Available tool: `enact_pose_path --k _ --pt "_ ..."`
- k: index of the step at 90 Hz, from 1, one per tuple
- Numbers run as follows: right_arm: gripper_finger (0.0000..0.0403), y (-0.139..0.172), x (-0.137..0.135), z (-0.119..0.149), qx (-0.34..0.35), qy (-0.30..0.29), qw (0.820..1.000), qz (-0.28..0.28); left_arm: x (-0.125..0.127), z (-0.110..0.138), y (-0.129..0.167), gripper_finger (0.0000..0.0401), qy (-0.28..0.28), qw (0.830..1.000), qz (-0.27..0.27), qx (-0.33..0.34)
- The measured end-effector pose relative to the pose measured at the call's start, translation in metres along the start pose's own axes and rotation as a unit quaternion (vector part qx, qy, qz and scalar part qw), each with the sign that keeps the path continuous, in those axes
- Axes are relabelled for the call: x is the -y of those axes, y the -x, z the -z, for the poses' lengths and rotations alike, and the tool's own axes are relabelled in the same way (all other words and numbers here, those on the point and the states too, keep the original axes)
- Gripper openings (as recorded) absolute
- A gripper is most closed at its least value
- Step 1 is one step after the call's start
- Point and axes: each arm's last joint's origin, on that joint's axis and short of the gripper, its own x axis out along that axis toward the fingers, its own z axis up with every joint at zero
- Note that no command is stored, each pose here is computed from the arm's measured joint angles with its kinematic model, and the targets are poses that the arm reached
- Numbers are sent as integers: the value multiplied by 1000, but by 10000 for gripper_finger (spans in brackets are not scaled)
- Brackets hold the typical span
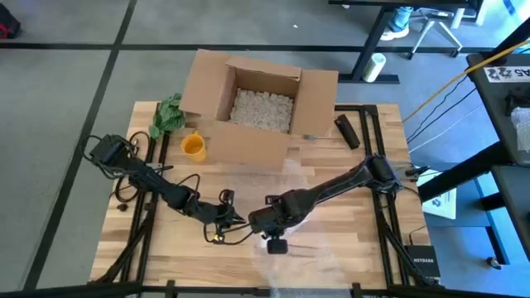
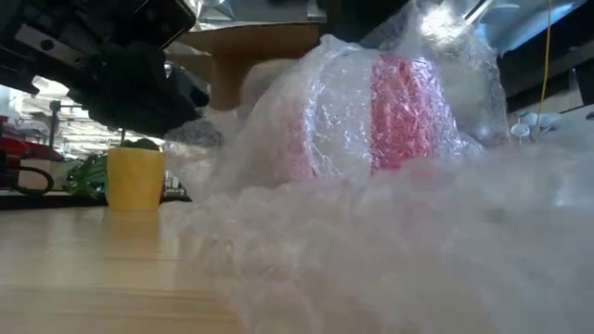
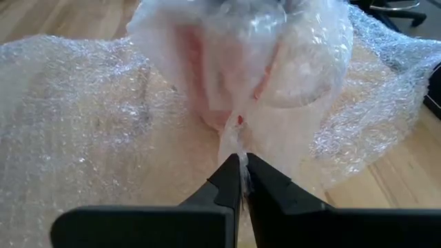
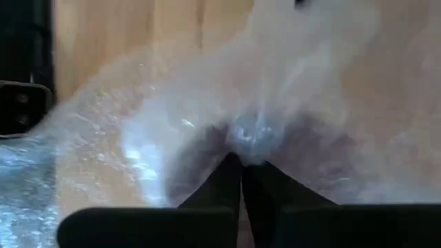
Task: Wrap mug
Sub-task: Wrap the red mug with the bubble wrap
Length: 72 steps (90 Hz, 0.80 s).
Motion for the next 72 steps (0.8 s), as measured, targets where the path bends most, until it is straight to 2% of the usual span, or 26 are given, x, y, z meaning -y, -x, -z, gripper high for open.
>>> enact_pose_path --k 13,21,33,50,72 --pt "0 -22 9 5 25 -4 998 -53 0 0 0 0 0 1000 0 0" --pt "0 -33 19 12 16 -27 997 -69 0 0 0 0 2 1000 0 0" --pt "0 -37 24 16 6 -40 997 -68 0 0 0 0 -1 1000 0 0" --pt "0 -29 20 8 13 -36 997 -61 0 0 0 0 -3 1000 0 0" --pt "0 -16 18 4 -10 -31 999 -22 0 0 0 0 0 1000 0 0"
